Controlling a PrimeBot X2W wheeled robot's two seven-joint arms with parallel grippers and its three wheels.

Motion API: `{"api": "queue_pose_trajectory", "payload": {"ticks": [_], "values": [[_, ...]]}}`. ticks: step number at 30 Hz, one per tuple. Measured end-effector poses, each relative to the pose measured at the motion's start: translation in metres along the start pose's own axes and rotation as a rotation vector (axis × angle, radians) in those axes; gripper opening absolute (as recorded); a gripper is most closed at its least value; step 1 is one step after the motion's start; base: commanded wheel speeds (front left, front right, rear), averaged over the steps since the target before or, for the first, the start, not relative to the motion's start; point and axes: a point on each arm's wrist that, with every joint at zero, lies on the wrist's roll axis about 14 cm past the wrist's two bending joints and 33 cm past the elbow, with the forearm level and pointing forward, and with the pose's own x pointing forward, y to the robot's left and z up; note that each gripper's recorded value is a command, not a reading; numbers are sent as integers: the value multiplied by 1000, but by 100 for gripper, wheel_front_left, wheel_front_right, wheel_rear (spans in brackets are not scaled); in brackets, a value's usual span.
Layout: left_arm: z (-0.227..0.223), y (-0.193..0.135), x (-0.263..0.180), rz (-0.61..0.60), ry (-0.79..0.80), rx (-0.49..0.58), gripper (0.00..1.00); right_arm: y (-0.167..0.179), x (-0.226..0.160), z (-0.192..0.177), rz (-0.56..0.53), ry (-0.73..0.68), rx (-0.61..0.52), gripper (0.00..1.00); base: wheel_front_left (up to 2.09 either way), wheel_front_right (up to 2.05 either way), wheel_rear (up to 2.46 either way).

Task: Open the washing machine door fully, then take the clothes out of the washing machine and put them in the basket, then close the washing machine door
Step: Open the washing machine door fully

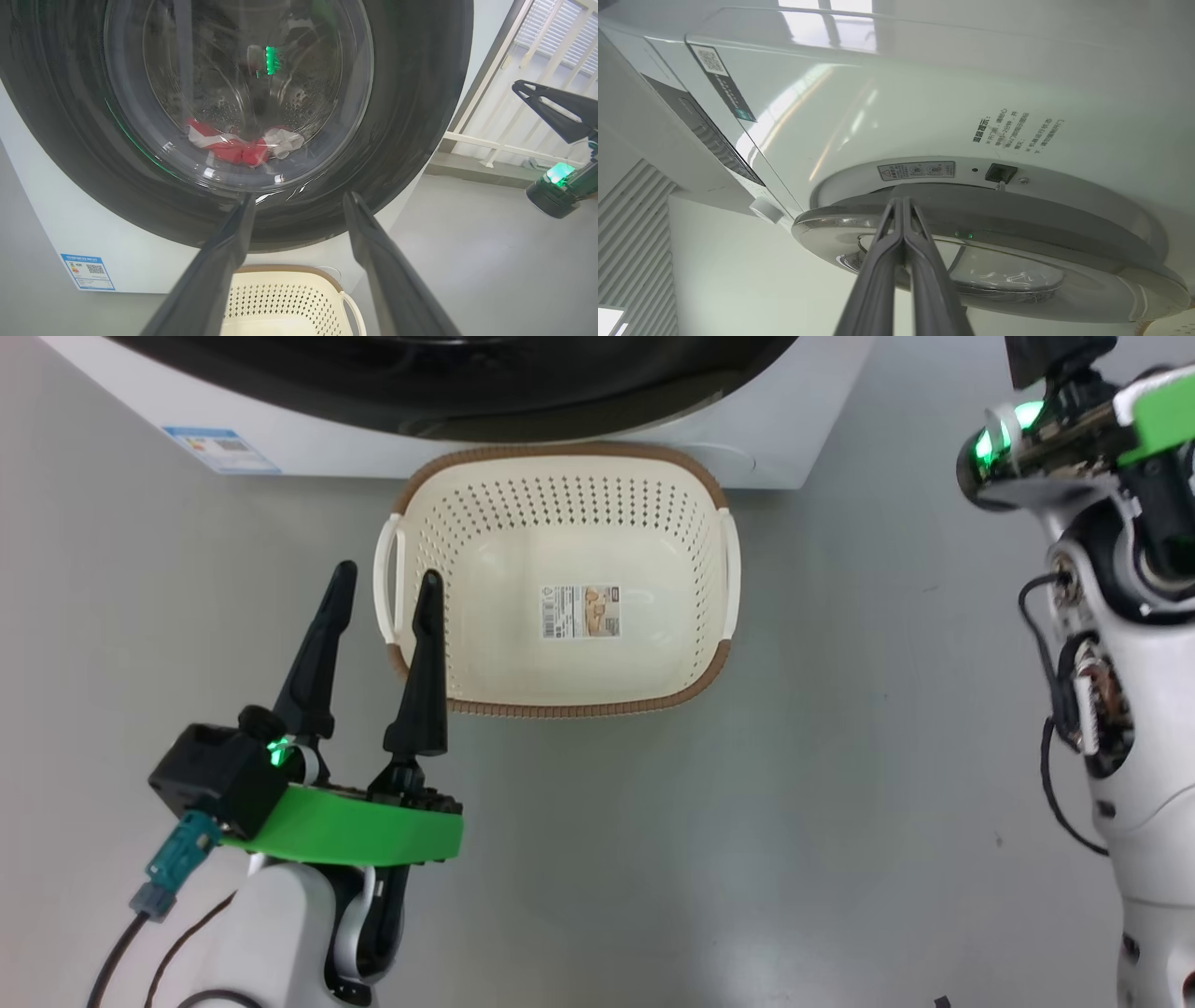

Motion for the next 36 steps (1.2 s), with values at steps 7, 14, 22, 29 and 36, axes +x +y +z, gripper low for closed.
{"api": "queue_pose_trajectory", "payload": {"ticks": [7, 14, 22, 29, 36], "values": [[-12, 8, 4, 11, 22, 5, 100, -16, 24, -4, -28, 107, 30, 0, 0, 0, 0], [-22, 15, 8, 20, 42, 21, 100, -28, 47, -17, -43, 217, 55, 0, 0, 0, 0], [-31, 20, 9, 22, 61, 35, 100, -37, 66, -23, -62, 274, 57, 0, 0, 0, 0], [-34, 22, 11, 26, 69, 35, 100, -50, 71, -36, -111, 366, 15, 0, 0, 0, 0], [-35, 21, 13, 24, 68, 33, 100, -42, 71, -44, -103, 437, -20, 0, 0, 0, 0]]}}
